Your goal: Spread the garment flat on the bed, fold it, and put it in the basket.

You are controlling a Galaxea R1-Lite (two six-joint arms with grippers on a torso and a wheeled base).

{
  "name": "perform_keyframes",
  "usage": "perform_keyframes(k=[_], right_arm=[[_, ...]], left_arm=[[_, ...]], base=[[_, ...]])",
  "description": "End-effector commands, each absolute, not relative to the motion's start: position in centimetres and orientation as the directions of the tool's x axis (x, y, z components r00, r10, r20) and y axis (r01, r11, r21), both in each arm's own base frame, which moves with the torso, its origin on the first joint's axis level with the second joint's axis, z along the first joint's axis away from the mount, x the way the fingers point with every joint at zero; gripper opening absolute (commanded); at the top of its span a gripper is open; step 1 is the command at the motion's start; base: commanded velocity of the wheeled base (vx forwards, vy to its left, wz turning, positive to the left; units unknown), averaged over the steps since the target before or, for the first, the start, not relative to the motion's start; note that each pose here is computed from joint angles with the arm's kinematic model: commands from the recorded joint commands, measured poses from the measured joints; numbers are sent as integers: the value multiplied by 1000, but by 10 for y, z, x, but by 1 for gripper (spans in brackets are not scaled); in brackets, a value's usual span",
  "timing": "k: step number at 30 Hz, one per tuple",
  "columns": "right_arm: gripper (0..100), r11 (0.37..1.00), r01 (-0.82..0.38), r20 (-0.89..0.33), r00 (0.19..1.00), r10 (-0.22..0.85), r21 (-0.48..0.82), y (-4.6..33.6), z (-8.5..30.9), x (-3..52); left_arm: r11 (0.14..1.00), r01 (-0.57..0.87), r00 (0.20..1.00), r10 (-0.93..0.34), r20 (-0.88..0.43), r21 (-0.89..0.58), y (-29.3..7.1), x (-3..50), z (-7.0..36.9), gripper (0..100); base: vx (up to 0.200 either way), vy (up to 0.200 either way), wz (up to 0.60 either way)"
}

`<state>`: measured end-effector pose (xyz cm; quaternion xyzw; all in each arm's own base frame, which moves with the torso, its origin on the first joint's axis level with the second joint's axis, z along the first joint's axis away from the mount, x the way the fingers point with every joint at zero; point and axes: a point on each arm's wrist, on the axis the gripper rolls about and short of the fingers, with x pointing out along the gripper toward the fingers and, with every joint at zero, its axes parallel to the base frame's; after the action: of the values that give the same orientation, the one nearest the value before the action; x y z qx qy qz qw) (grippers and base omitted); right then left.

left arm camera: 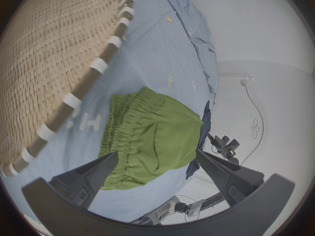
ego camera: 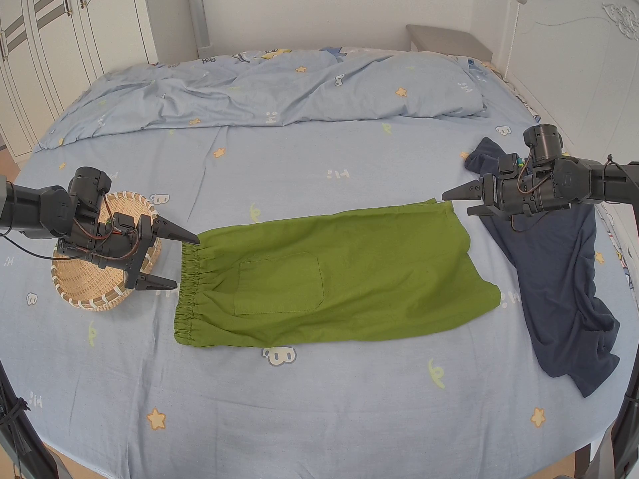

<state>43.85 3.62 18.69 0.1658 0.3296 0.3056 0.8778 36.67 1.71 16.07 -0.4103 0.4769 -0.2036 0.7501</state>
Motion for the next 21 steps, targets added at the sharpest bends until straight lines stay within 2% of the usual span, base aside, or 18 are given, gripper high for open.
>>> perform_keyframes(k=[1,4,10,13,19,21], right_arm=[[100,757,-421,-484,589,647,500,35,186,424],[100,757,-411,-493,581,647,508,34,182,410],[100,757,-396,-485,593,643,520,29,170,387],[100,715,-396,-428,599,677,576,23,160,372],[100,698,-403,-382,622,684,593,20,162,372],[100,697,-403,-382,621,685,593,20,162,372]], left_arm=[[573,-34,447,-724,-526,-819,-5,355,181,100],[572,-6,427,-740,-520,-820,-18,357,181,100],[562,58,436,-757,-486,-825,-36,375,171,100],[533,53,469,-760,-450,-845,-45,400,152,100],[586,-11,585,-654,-481,-810,-40,420,136,100],[593,-22,602,-635,-484,-805,-39,422,136,100]], base=[[0,0,0],[0,0,0],[0,0,0],[0,0,0],[0,0,0],[0,0,0]])
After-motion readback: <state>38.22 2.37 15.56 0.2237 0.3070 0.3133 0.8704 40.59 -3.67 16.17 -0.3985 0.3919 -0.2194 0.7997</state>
